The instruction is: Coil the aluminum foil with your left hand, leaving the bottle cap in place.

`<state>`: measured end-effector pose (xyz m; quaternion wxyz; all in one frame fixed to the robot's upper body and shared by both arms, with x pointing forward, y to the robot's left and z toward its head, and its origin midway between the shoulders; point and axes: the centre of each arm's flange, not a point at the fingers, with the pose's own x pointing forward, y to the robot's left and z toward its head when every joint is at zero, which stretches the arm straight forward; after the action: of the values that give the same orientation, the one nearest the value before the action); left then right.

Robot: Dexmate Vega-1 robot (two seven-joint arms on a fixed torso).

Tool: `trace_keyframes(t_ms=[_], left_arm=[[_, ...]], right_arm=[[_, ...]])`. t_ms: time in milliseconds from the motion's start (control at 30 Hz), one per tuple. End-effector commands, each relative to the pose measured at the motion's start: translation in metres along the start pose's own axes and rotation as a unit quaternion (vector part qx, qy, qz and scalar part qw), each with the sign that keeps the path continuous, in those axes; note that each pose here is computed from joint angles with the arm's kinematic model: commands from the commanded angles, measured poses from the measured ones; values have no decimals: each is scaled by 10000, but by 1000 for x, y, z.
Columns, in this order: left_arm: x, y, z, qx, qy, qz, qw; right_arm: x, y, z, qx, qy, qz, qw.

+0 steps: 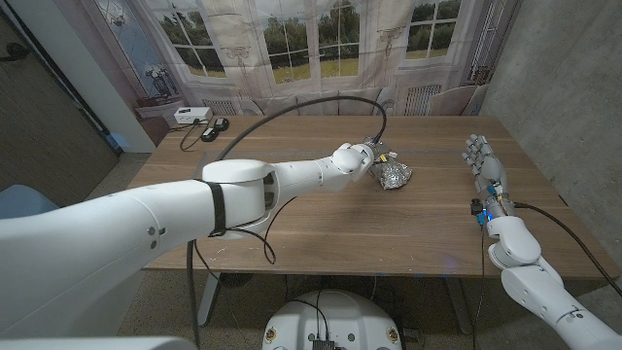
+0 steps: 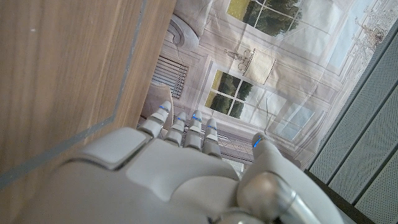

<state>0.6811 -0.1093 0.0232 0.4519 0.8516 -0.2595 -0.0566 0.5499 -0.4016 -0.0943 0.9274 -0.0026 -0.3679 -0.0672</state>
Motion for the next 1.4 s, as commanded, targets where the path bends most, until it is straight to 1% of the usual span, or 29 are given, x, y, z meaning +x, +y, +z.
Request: trace_keyframes(t_ms=[33, 100, 200, 300, 433, 467, 567, 633, 667, 700, 733, 767, 800, 833, 900, 967, 1000, 1033, 1133, 1233, 1333, 1400], left_arm=[[-5, 4, 4, 294, -100, -248, 9992], [-6, 5, 4, 303, -108, -275, 9991], [-8, 6, 2, 168, -85, -158, 9997], [-12, 7, -1, 48, -28, 137, 9999], [-20, 11, -6, -217, 54, 700, 9973], [-23, 11, -7, -375, 46, 856, 9956], [-27, 16, -11, -720, 103, 1059, 9917], [-29, 19, -16, -1043, 91, 1155, 9878], [-30, 22, -22, -1470, 25, 1230, 9815], [-31, 23, -26, -1685, -43, 1323, 9768], [-31, 23, -26, -1693, -52, 1331, 9765], [-32, 27, -34, -1966, -168, 1407, 9702], [-32, 27, -34, -1976, -183, 1412, 9699], [-34, 31, -44, -2220, -360, 1505, 9627], [-35, 36, -56, -2480, -538, 1490, 9557], [-36, 43, -68, -2715, -782, 1429, 9486], [-36, 45, -74, -2824, -847, 1487, 9439], [-37, 48, -79, -2909, -882, 1562, 9398], [-36, 55, -89, -3013, -853, 1585, 9364], [-34, 55, -92, -2920, -751, 1630, 9394], [-31, 46, -86, -2928, -679, 1715, 9382], [-26, 40, -81, -2962, -720, 1630, 9384]], right_arm=[[-2, -1, 2, -39, -31, -43, 10000], [-3, -1, 3, -39, -37, -40, 10000], [-3, -1, 3, -46, -27, -30, 10000], [-3, 0, 2, -44, -7, -18, 10000], [-3, 0, 1, -20, 6, -12, 10000], [-3, 0, 1, -27, 7, -15, 10000], [-3, -1, 1, -15, 1, -13, 10000], [-3, -1, 1, -1, -13, -13, 10000], [-3, -1, 1, -4, -9, -9, 10000], [-3, -2, 1, 4, -11, 0, 10000], [-3, -2, 1, 5, -12, 1, 10000], [-3, -2, 1, -7, -3, -11, 10000], [-3, -2, 1, -8, -2, -13, 10000], [-4, -3, 0, -4, 0, -17, 10000], [-5, -3, 0, -13, 7, -23, 10000], [-5, -4, 0, -24, 15, -25, 10000], [-5, -4, 0, -31, 22, -23, 10000], [-5, -4, 0, -30, 25, -22, 10000], [-5, -3, -1, -28, 44, -9, 10000], [-5, -3, -1, -27, 45, -12, 10000], [-6, -4, -2, -9, 42, -31, 10000], [-7, -4, -3, -4, 49, -55, 10000]])
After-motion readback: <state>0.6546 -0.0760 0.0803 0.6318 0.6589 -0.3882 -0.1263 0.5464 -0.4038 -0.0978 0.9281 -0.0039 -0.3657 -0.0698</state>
